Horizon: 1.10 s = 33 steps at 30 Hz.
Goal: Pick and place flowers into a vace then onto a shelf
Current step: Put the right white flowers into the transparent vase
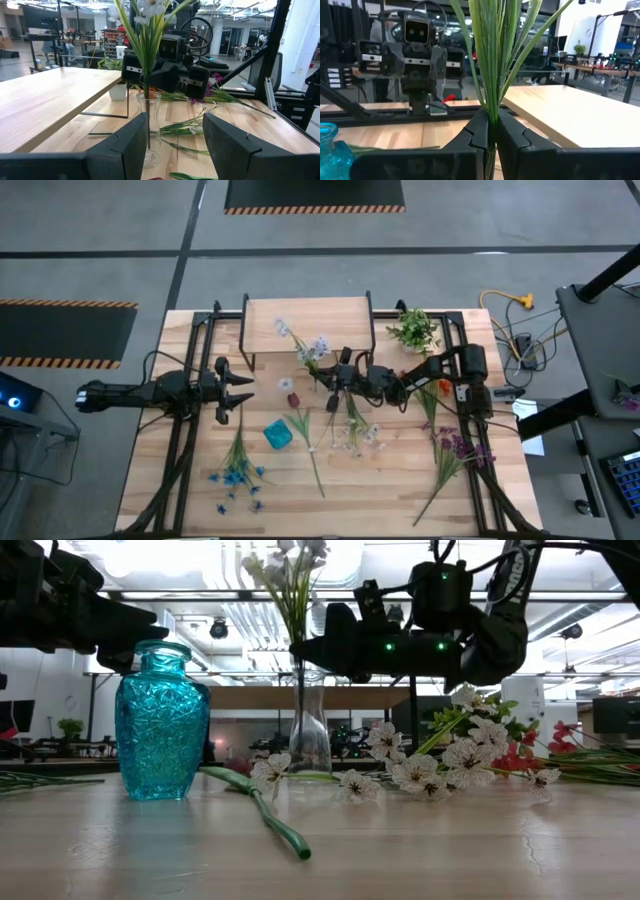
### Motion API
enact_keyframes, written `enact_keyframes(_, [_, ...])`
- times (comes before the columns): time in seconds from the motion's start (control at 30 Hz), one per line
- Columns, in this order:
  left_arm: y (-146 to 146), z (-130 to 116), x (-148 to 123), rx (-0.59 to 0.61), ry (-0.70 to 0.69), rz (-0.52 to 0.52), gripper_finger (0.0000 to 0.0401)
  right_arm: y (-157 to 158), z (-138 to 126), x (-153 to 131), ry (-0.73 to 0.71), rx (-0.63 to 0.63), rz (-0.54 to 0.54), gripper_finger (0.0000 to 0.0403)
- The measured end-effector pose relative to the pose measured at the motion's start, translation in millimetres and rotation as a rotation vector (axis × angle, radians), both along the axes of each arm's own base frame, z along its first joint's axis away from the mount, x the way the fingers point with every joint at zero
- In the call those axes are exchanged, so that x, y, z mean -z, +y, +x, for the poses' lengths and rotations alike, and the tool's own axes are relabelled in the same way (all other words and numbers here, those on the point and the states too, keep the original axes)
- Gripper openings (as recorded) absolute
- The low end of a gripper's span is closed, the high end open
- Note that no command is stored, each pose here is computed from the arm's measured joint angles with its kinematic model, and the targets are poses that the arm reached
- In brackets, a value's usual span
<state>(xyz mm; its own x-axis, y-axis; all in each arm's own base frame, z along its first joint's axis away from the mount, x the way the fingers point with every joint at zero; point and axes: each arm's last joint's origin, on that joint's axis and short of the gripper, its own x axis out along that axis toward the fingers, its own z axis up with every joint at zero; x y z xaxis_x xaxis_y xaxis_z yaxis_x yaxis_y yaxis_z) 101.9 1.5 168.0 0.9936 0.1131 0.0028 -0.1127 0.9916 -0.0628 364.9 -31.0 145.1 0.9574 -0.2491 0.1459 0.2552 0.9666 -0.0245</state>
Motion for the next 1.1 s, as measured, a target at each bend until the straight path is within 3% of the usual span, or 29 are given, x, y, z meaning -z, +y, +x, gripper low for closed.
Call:
enact_keyframes(0.57, [0,0,0,0.0,0.0,0.0,0.0174,0,-3,-15,0.068,-0.002,0.018,0.0017])
enact_keyframes(1.1, [0,0,0,0.0,0.0,0.0,0.0174,6,-4,-21,0.097,-0.019,0.033,0.0166])
